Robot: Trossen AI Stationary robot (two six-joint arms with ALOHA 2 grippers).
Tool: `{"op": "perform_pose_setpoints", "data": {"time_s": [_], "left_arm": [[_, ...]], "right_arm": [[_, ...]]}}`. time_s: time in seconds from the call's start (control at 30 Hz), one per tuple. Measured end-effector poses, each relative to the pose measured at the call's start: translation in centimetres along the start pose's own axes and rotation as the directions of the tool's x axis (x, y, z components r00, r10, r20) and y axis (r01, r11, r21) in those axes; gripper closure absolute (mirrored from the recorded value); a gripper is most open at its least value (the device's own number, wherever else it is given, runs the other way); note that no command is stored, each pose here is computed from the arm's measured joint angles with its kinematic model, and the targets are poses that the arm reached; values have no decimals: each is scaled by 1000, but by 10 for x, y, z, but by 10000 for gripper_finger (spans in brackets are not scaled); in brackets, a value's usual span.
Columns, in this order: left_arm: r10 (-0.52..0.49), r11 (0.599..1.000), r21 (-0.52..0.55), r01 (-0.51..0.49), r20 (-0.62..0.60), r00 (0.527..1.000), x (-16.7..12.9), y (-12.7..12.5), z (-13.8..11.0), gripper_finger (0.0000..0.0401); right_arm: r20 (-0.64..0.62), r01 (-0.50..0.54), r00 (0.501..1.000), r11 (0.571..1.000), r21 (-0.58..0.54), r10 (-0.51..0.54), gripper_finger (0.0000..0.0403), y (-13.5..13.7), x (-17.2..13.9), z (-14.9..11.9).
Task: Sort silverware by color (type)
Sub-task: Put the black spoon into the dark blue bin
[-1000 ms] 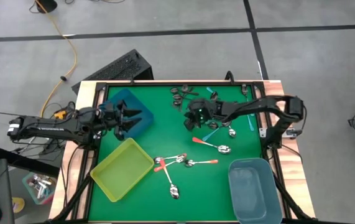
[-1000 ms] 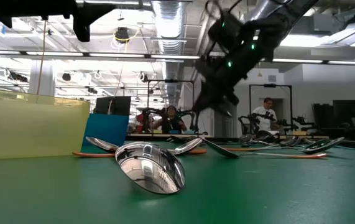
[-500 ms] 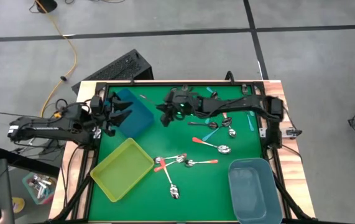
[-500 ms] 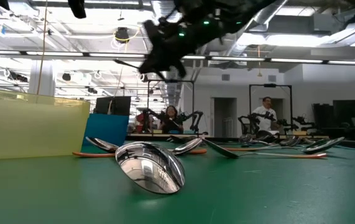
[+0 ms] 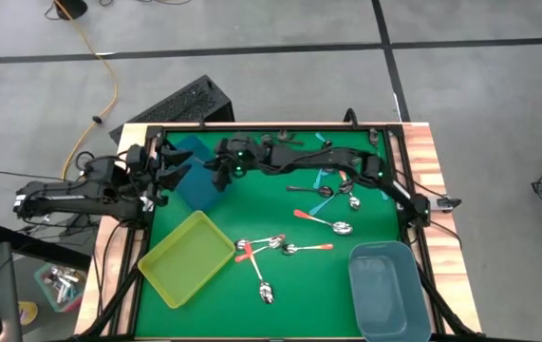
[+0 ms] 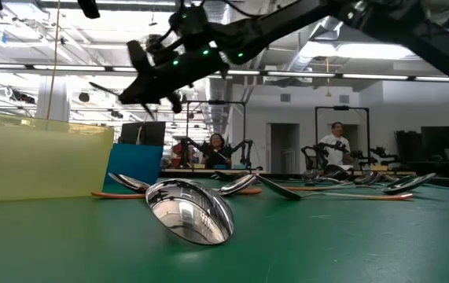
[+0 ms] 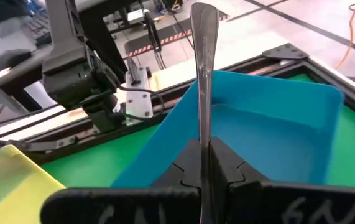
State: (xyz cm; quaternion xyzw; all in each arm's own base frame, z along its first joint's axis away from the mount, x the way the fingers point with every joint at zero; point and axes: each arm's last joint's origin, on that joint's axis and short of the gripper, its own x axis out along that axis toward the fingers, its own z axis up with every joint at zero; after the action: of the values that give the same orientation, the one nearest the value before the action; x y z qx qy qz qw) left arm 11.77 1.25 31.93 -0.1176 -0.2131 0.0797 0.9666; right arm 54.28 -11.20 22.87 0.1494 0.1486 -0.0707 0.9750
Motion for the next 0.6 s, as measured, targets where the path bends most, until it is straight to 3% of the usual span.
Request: {"op": "perform_pose_setpoints", "data": {"time_s": [0.43,0.6], "left_arm": [[5,1000,1,-5,-7,1000,0,0,-1,223],[7,1000,1,-7,-8,1000,0,0,-1,223]], "right_arm": [[-40,27,999,1000,8,-26,385,-16,25,-20],[-25,64,997,996,-57,-66,385,-17,24,-18]]}}
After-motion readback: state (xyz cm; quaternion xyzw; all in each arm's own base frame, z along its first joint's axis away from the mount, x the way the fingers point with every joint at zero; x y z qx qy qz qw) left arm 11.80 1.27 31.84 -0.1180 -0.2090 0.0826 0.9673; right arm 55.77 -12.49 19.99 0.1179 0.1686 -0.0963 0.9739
